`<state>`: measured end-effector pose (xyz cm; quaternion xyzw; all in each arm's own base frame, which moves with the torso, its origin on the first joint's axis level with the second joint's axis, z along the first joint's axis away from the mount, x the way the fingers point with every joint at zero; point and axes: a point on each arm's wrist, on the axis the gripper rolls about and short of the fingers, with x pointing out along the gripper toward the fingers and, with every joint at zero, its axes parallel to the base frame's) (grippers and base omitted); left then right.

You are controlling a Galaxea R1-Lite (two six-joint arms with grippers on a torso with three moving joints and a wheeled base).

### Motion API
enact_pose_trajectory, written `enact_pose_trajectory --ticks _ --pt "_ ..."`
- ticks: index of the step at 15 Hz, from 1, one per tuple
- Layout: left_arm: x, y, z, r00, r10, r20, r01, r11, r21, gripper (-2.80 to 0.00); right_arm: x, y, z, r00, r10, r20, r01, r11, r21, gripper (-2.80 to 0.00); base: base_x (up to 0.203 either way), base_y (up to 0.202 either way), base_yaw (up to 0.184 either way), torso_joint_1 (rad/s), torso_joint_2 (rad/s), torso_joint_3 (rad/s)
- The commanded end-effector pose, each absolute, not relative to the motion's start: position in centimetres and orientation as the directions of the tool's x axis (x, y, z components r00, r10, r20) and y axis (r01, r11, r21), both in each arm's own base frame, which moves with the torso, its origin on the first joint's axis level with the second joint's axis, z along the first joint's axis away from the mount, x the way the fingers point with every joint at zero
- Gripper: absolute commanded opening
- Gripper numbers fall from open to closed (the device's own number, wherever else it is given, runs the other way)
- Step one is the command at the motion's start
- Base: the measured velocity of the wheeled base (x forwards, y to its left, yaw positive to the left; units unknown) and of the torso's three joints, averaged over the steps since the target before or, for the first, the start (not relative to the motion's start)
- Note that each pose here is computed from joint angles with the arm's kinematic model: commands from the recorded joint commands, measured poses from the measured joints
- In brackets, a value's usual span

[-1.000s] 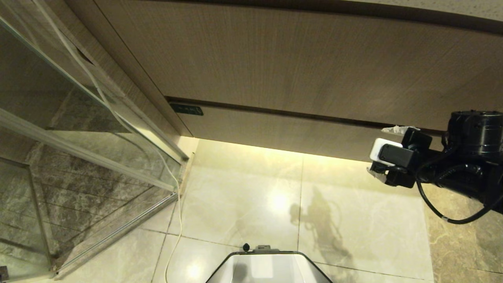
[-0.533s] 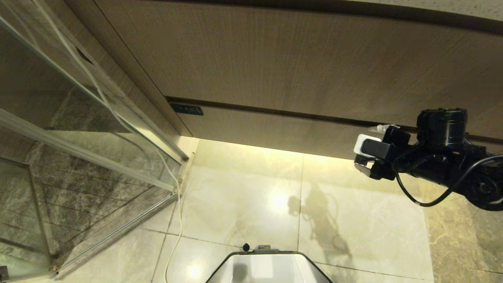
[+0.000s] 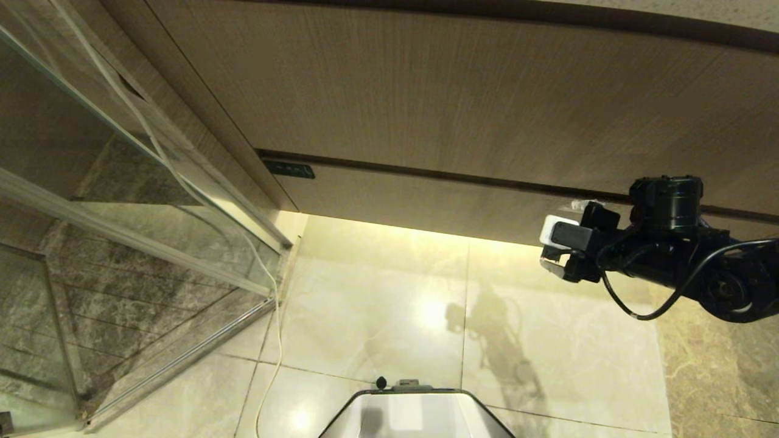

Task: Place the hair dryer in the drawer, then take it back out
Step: Pull open the drawer

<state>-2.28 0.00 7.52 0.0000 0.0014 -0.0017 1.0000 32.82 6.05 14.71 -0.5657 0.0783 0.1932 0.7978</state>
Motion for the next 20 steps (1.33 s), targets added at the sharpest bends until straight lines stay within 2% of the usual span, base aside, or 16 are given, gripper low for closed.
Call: enact_pose_trajectory --ticks 1,17,20 --pt "-2.3 0.0 7.5 1.000 -0.003 -0.005 0.003 1.000 0.000 -2.80 33.2 6.0 14.4 0.916 0.219 -0.336 -0.389 0.281 -0.877 0.00 0.000 0.000 0.000 0.000 0.00 0.000" --pt "-2.3 0.0 7.5 1.000 -0.003 -0.005 0.003 1.000 0.000 -2.80 36.5 6.6 13.4 0.953 0.222 -0.207 -0.270 0.307 -0.913 0.00 0.000 0.000 0.000 0.000 0.00 0.000" --pt "-2.3 0.0 7.5 1.000 -0.003 -0.005 0.003 1.000 0.000 -2.80 36.6 6.5 12.8 0.949 0.211 -0.233 -0.291 0.308 -0.906 0.00 0.000 0.000 0.000 0.000 0.00 0.000"
